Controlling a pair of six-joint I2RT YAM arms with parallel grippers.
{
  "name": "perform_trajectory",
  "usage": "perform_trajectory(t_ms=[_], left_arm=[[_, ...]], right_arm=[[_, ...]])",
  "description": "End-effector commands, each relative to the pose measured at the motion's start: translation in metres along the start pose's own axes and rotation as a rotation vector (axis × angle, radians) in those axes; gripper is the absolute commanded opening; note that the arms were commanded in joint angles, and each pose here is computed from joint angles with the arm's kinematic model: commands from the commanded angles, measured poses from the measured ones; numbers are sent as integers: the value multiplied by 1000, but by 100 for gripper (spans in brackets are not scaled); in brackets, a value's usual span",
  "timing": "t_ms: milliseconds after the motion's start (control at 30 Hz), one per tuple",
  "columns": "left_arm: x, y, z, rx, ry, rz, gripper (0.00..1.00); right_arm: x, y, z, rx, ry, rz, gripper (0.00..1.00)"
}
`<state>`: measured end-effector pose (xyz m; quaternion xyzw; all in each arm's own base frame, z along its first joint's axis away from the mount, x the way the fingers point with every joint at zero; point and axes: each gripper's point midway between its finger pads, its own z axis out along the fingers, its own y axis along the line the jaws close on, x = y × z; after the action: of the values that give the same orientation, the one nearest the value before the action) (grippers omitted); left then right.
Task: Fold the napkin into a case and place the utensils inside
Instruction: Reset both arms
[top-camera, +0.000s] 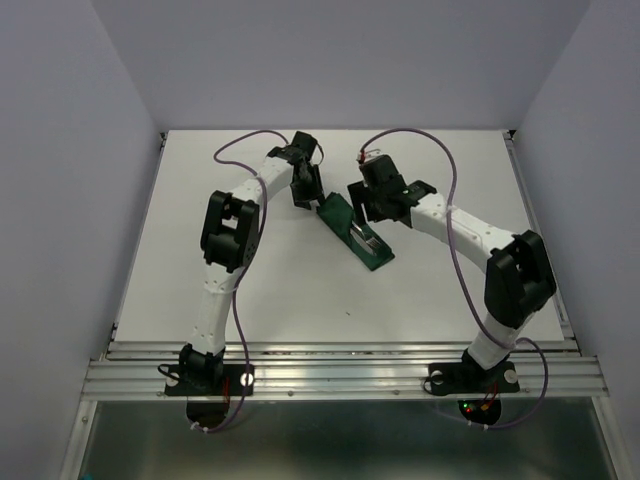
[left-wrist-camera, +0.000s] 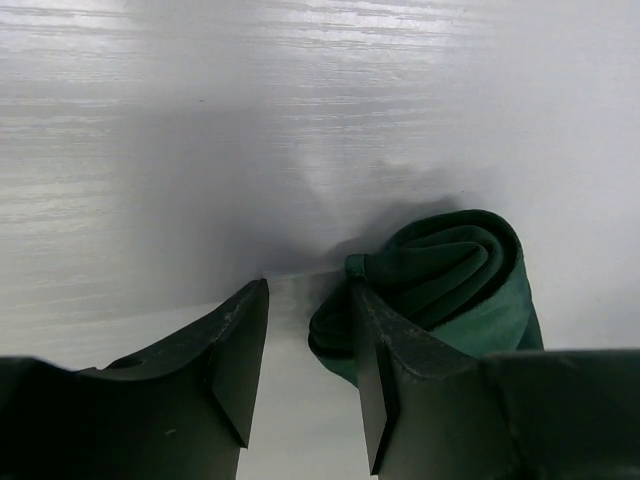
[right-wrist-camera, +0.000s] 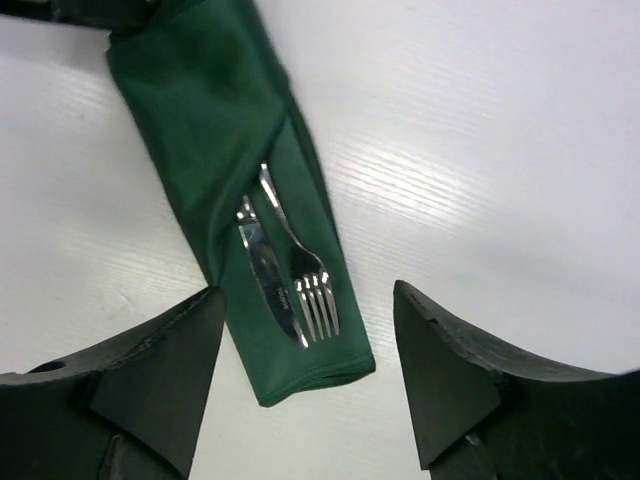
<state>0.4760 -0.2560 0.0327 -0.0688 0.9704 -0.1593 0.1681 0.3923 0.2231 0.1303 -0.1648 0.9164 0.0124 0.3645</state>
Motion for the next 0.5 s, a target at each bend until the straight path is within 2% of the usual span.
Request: perform_trajectory(t_ms=[0,67,100,167,300,467], left_arm=[[-14,6,-42,-92,-103,44,48],[-16,1,-54,-115,-149,59,43],[-13,-1,-56,-114,-150,66,35],[-10,-10,-59,-100,-155,82,27],[4,-41,-51,-19,-129,131,0],[6,-58,-30,6,-107,145,0]], right_arm=[[-8,-49,-18,137,-73,201,75],[0,-72,-24,173,-83,322,79],[4,-81,-26,188,-87,364,79],[18,-102,-26,230,-84,475,83],[32,-121,-36,229,-105,598,83],[52,-119,-41,218,-85,635,83]])
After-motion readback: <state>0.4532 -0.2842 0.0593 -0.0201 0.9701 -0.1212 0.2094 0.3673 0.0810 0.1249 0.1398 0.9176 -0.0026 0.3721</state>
